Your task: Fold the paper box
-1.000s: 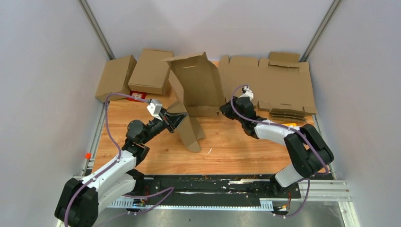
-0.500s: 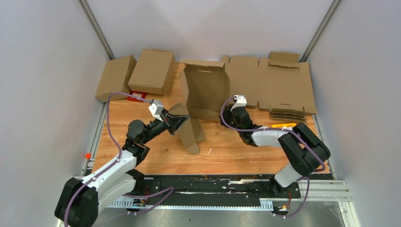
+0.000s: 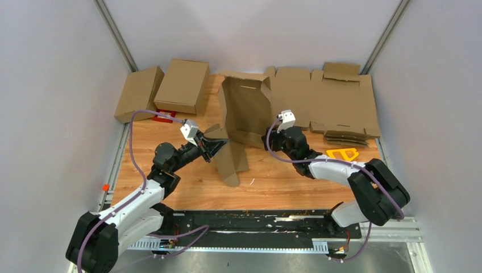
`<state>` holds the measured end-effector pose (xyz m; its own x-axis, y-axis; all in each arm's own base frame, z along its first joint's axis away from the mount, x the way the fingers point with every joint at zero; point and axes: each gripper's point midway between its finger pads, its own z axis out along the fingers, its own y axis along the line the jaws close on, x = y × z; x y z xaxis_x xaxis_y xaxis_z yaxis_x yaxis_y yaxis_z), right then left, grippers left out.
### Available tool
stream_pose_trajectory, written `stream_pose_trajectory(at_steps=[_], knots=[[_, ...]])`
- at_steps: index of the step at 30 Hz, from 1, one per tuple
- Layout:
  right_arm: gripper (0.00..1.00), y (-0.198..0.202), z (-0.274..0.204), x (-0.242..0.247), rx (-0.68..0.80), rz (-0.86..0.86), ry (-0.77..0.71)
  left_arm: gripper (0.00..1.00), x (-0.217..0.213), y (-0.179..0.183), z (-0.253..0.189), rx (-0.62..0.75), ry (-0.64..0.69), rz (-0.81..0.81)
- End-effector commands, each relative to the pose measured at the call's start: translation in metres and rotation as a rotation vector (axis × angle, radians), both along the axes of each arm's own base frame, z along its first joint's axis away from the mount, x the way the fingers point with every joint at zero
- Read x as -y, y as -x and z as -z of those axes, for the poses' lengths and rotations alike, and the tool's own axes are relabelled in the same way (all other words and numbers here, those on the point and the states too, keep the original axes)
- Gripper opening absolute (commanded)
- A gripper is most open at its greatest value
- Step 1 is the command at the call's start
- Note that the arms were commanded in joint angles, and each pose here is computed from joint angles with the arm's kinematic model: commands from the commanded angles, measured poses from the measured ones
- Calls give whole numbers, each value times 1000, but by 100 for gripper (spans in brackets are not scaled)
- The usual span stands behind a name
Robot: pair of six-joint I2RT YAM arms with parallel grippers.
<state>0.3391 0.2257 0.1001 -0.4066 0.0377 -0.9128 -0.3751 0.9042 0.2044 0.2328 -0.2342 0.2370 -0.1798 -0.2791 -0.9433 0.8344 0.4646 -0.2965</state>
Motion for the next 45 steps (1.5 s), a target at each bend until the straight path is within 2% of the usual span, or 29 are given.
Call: stream_pose_trajectory(at_steps=[1, 10, 14, 21, 23, 32, 36, 45], knots=[[57, -4, -38, -29, 86, -134, -55, 0, 7, 6, -20, 44, 19, 51], [84, 17, -38, -43, 37, -287, -78, 0, 7, 7, -17, 37, 13, 54], [87, 18, -28, -41, 12, -329, -44, 0, 7, 6, -16, 33, 9, 48], [76, 11, -12, -38, -20, -309, -8, 0, 5, 6, -15, 33, 2, 37], [64, 9, -7, -36, -36, -289, 2, 0, 6, 6, -15, 31, 2, 41], [56, -2, 5, -27, -75, -204, 31, 0, 6, 6, -14, 23, 3, 46], [43, -8, 7, -26, -93, -161, 33, 0, 7, 6, -14, 21, 3, 49], [41, -7, 11, -32, -99, -163, 76, 0, 8, 6, -12, 14, 0, 50]])
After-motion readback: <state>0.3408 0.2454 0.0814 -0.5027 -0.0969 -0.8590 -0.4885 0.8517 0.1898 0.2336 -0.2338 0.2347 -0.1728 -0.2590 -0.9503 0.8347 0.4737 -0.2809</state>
